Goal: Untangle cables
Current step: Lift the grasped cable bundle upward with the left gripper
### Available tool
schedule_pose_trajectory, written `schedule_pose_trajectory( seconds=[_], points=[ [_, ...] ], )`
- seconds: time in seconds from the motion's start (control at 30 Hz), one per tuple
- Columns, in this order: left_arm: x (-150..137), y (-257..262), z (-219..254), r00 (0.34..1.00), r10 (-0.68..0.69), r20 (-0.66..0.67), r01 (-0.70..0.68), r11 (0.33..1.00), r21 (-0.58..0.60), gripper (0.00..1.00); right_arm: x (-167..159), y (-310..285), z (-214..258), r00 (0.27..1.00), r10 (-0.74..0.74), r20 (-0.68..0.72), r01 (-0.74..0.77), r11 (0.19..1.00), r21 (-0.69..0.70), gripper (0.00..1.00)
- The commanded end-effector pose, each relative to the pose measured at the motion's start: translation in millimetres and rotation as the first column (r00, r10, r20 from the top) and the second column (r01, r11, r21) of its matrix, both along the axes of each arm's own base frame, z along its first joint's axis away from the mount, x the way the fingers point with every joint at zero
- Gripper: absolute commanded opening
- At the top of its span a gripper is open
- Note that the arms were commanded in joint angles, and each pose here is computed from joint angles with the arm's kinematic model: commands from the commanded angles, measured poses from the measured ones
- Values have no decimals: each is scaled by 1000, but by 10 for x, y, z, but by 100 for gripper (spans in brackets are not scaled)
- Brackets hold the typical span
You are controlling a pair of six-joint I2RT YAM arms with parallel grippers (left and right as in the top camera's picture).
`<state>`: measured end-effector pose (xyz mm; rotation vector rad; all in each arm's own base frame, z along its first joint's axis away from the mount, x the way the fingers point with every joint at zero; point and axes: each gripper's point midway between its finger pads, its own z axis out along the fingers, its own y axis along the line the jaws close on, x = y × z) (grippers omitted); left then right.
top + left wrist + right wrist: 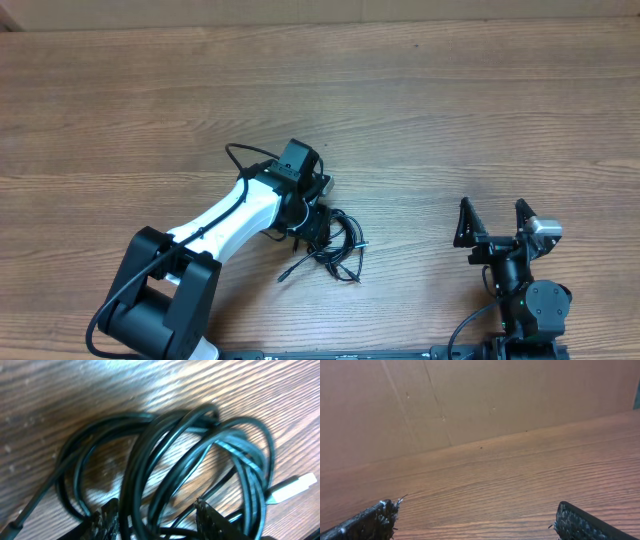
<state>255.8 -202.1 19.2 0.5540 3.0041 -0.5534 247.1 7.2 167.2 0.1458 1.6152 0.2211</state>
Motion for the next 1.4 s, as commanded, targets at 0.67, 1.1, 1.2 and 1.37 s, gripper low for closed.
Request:
schedule_pose_trajectory(
  seconds=[0.67,1.1,1.2,1.37],
  points=[
    [169,-455,593,999,-45,-8,42,978,-203,4,6,-32,-29,1000,-17,-3,17,1000,-5,100],
    [348,-612,1150,995,-81,54,93,962,-259,4,6,-32,-29,1000,-17,-3,17,1000,-4,100],
    [335,-604,1144,995,-83,48,92,963,-255,4,6,-32,-29,1000,-17,-3,17,1000,-4,100],
    [308,-564,1118,994,-96,45,104,967,-233,4,6,-32,-29,1000,-17,-3,17,1000,-5,100]
  ],
)
